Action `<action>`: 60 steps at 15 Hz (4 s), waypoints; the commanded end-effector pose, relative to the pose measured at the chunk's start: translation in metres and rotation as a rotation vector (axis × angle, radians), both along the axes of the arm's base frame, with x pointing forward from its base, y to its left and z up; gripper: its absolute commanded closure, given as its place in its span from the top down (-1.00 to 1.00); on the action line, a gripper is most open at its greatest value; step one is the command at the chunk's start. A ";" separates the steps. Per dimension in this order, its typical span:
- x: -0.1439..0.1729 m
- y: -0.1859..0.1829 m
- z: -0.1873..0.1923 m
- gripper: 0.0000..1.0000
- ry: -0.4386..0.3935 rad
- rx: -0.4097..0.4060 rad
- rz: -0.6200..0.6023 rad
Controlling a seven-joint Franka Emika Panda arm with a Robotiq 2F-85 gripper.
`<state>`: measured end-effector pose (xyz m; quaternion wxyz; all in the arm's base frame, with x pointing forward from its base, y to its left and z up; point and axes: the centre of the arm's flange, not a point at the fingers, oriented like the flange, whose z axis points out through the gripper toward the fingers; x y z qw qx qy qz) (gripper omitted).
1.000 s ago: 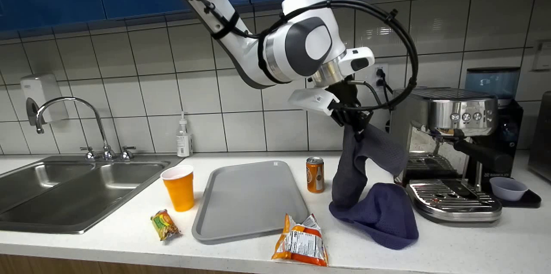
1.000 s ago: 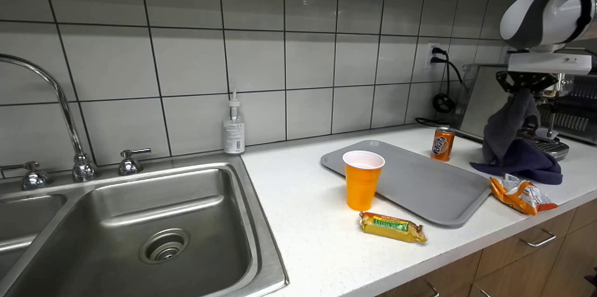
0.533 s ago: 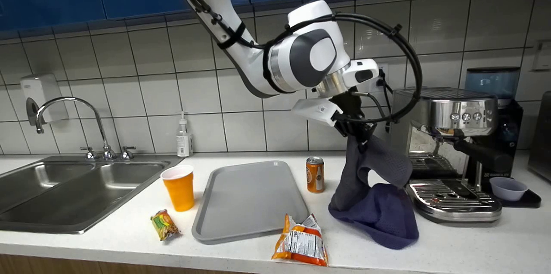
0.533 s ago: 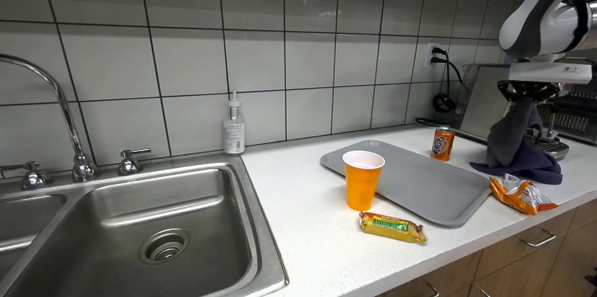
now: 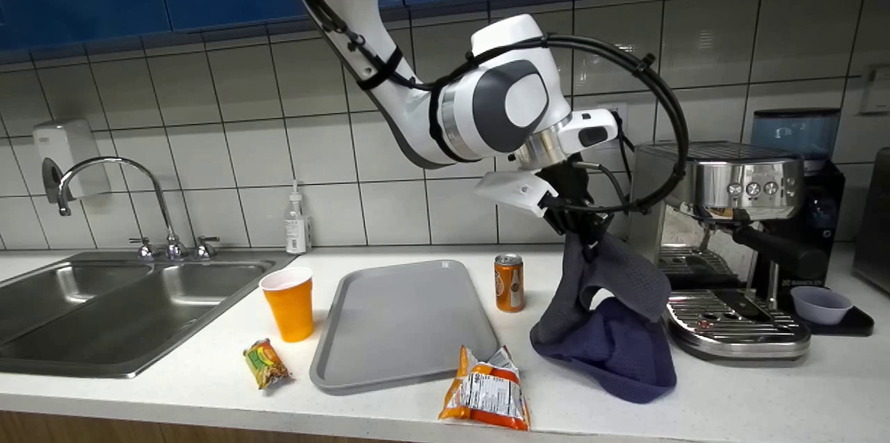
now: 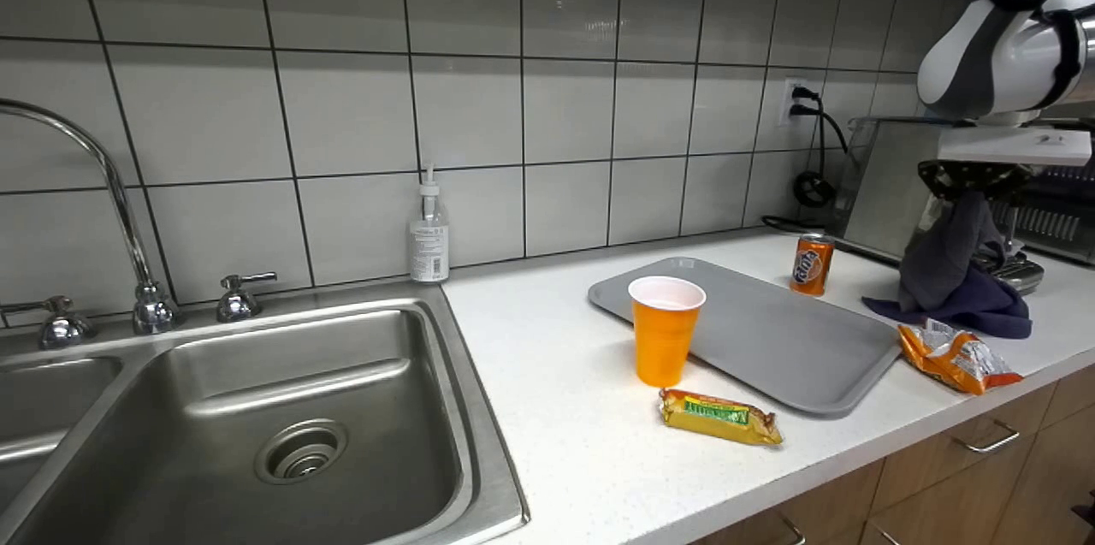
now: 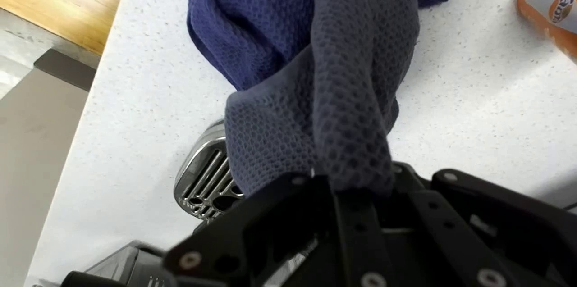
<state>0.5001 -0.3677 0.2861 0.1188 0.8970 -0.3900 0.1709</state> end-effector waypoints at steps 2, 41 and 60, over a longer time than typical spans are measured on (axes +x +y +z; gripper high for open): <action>0.004 -0.004 0.008 -0.09 -0.001 0.010 -0.033; 0.080 0.100 -0.030 1.00 0.061 0.079 0.184; 0.120 0.085 -0.066 1.00 0.161 0.218 0.180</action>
